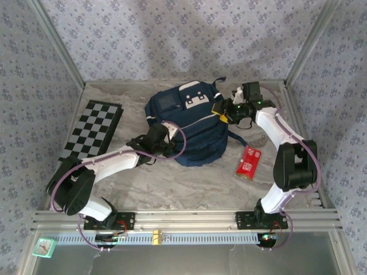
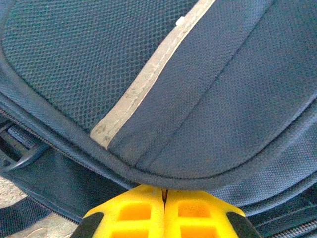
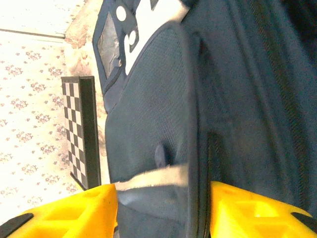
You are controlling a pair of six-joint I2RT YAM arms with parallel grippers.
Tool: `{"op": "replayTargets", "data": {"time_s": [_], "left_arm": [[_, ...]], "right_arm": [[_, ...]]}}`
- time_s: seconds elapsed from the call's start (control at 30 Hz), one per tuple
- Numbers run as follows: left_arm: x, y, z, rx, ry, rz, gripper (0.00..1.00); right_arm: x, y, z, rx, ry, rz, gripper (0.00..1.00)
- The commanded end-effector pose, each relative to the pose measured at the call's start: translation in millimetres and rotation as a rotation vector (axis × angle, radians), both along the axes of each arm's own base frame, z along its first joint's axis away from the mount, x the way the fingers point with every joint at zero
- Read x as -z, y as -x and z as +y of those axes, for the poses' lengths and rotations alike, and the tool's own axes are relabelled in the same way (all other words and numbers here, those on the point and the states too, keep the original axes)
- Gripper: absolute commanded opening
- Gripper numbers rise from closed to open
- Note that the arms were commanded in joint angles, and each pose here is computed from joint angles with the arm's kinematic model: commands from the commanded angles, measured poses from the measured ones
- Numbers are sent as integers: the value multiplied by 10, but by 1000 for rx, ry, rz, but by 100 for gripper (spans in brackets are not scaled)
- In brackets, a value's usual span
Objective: Pack the student bag
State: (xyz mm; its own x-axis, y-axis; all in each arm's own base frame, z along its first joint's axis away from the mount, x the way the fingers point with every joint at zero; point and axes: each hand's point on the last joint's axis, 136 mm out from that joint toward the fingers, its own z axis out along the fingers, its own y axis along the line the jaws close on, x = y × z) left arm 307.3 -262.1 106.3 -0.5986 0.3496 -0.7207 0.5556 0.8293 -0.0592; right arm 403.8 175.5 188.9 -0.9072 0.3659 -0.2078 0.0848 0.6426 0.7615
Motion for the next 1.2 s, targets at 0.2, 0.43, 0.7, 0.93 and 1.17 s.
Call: {"op": "replayTargets", "data": {"time_s": [0.2,0.43,0.7,0.93,1.17], "left_arm": [[-363,-50,-223,69,71,-57,0],[-409,-104,41,23,43,-105,0],[-292,-332,540,-51,42,-128,0],[-237,-507,680,-97,32,-106,0],[-385,-264,632,-130,129,-4,30]], "right_arm": [[-33,119,361,48,-45,-15,46],[11,70,188,47,19,-8,4],[-46,-17,43,-9,43,-19,0],[-10,-66,298,-54,22,-24,0],[-85,60,147,-39,110,-63,30]]}}
